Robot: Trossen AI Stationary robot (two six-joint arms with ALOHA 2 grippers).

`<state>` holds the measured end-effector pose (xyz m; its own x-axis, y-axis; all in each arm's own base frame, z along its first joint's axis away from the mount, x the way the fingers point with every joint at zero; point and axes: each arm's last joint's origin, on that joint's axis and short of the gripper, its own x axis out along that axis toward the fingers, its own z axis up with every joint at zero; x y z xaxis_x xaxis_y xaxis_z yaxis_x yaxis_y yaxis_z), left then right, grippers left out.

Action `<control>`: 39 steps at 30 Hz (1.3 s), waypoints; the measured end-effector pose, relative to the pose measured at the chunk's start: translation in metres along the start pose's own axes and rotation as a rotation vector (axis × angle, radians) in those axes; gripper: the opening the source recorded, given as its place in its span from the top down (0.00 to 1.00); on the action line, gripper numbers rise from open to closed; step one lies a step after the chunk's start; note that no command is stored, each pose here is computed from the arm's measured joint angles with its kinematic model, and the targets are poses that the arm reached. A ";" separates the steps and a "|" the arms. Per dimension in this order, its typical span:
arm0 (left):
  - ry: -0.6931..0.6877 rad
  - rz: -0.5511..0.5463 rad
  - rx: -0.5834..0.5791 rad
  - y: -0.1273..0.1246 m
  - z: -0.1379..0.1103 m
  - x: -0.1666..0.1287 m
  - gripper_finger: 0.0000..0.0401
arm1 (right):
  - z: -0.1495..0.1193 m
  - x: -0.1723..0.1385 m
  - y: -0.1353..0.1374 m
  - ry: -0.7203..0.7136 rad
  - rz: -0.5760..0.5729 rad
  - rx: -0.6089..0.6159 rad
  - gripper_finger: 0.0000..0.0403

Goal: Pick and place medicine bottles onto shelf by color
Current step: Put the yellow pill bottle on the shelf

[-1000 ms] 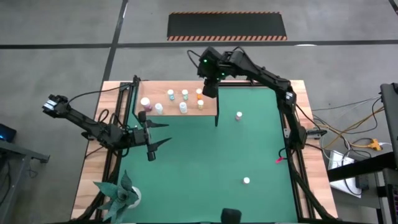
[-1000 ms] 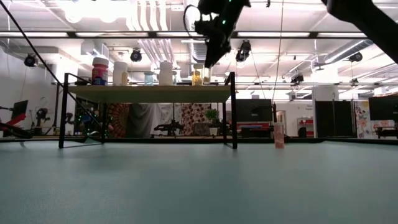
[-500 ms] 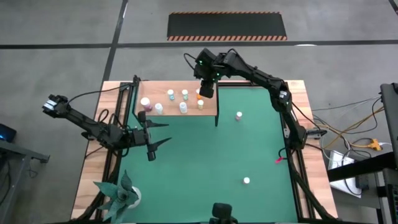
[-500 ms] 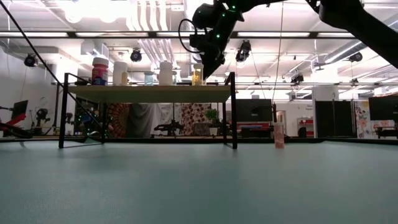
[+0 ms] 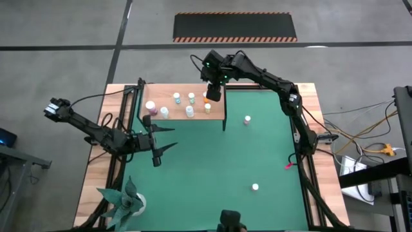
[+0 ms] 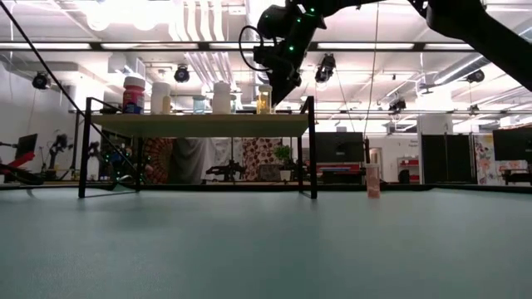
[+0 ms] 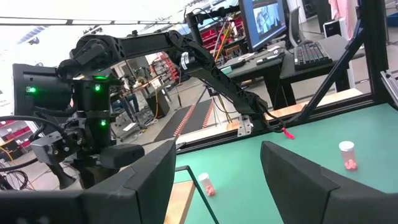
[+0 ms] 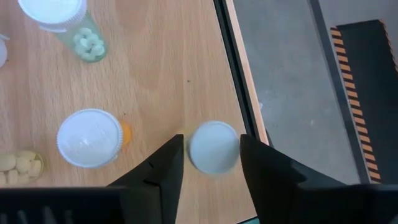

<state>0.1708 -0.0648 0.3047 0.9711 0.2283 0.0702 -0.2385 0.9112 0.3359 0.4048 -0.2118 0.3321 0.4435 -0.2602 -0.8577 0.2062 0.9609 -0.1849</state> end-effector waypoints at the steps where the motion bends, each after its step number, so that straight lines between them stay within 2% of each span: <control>1: 0.000 0.000 0.000 0.000 0.000 0.000 0.46 | 0.000 0.000 0.000 0.000 0.000 0.000 0.62; 9: 0.000 0.000 0.000 0.000 0.000 0.000 0.46 | 0.000 -0.004 0.000 -0.005 -0.002 0.014 0.56; 19: 0.000 0.000 0.005 0.000 0.000 0.000 0.46 | -0.001 -0.050 0.000 -0.081 -0.025 0.030 0.59; 26: 0.009 -0.010 -0.007 -0.003 -0.002 0.003 0.46 | -0.009 -0.072 0.002 -0.061 -0.015 0.019 0.67; 33: 0.022 -0.021 -0.007 -0.011 -0.006 0.008 0.46 | -0.017 -0.069 0.004 0.015 0.013 0.057 0.78; 39: 0.013 -0.018 -0.042 -0.012 -0.007 0.009 0.46 | -0.021 -0.053 0.004 0.057 0.022 0.060 0.89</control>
<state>0.1824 -0.0711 0.2951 0.9749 0.2162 0.0528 -0.2220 0.9287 0.2971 0.3633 -0.1925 0.3665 0.3988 -0.2316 -0.8873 0.2492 0.9586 -0.1382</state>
